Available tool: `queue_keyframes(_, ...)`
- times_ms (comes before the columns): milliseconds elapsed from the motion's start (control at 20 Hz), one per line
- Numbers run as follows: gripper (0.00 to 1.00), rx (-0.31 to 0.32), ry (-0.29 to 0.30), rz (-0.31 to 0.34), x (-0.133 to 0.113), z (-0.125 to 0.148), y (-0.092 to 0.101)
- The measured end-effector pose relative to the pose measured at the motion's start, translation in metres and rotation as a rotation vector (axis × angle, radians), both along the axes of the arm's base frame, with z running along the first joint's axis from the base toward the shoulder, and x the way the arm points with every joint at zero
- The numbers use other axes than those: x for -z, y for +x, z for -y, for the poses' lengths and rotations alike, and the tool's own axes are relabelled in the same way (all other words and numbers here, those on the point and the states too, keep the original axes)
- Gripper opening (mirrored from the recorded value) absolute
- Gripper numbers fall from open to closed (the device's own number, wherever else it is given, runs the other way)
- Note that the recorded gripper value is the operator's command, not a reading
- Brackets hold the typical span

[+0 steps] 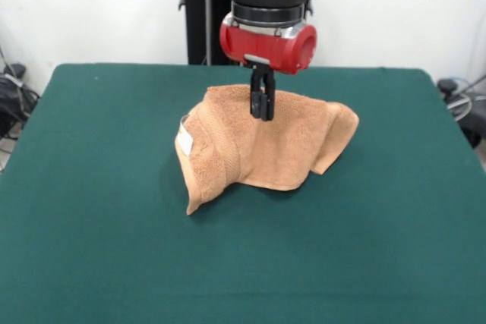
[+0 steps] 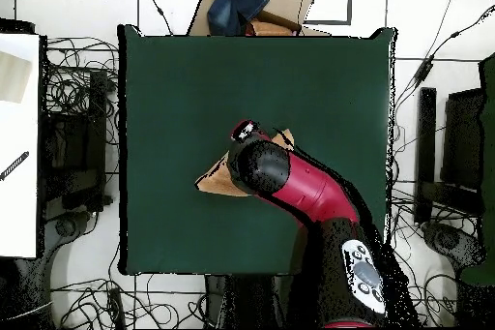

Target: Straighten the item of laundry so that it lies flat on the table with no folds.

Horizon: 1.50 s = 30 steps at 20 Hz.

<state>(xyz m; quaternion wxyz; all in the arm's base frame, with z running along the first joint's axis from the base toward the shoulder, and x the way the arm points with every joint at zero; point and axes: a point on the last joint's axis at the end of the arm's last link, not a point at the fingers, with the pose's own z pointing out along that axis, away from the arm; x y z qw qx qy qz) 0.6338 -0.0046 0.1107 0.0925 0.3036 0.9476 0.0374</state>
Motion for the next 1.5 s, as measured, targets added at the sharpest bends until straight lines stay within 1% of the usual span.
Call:
queue_keyframes(950, 0.0, 0.013, 0.002, -0.002, 0.0011, 0.0083, -0.0003)
queue_keyframes(1500, 0.0, 0.01, 0.0, 0.001, 0.0013, 0.0059, 0.0001)
